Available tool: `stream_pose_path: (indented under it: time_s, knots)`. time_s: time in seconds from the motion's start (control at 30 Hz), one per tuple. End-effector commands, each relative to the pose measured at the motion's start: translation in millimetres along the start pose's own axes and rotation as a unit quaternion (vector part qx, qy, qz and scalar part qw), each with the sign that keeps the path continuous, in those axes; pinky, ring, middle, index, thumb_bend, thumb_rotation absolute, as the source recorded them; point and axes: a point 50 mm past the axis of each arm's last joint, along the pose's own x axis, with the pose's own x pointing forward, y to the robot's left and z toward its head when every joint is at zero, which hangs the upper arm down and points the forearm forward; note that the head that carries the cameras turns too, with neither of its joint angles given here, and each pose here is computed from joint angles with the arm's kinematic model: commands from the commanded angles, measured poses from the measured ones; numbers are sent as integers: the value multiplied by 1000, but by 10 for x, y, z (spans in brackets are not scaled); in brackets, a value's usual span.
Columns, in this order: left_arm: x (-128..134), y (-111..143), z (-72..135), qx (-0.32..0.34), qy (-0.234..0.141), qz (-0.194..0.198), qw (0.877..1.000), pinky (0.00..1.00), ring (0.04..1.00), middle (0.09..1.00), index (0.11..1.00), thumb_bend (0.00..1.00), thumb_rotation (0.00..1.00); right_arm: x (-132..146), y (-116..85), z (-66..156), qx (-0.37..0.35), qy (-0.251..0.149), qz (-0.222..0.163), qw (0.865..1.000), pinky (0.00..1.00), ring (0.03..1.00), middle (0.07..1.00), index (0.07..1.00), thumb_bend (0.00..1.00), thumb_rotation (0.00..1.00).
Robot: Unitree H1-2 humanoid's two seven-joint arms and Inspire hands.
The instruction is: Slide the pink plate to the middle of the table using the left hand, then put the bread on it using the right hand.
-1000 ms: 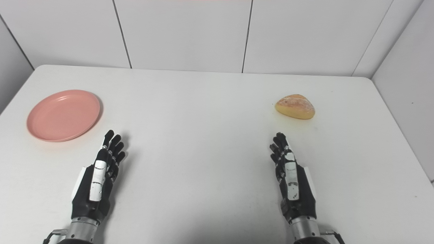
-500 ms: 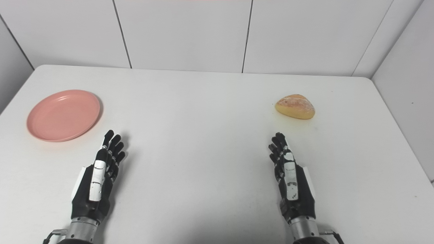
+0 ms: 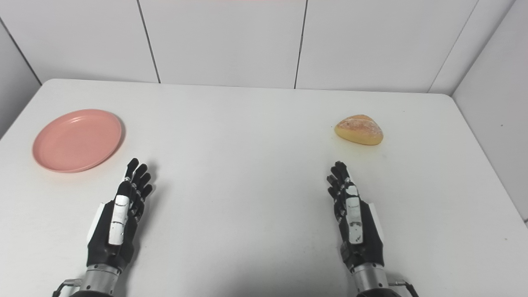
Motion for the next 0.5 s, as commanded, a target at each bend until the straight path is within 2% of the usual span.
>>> stream_pose_path:
  time_s: [0.0,0.27,0.47]
  knots:
    - [-23,-22,56,1,-16,-3,1000,1000,1000,1000,1000,691,937,37,13,103,-1,-37,9,999,1000,964,964,955,847,1000]
    - [-20,-28,42,4,-15,-3,1000,1000,1000,1000,1000,685,936,35,6,85,-3,-34,10,999,1000,963,960,953,845,1000]
    - [-10,-132,-145,3,-15,-4,1000,1000,1000,1000,1000,680,949,14,-152,-25,-11,-29,11,999,1000,971,972,975,833,1000]
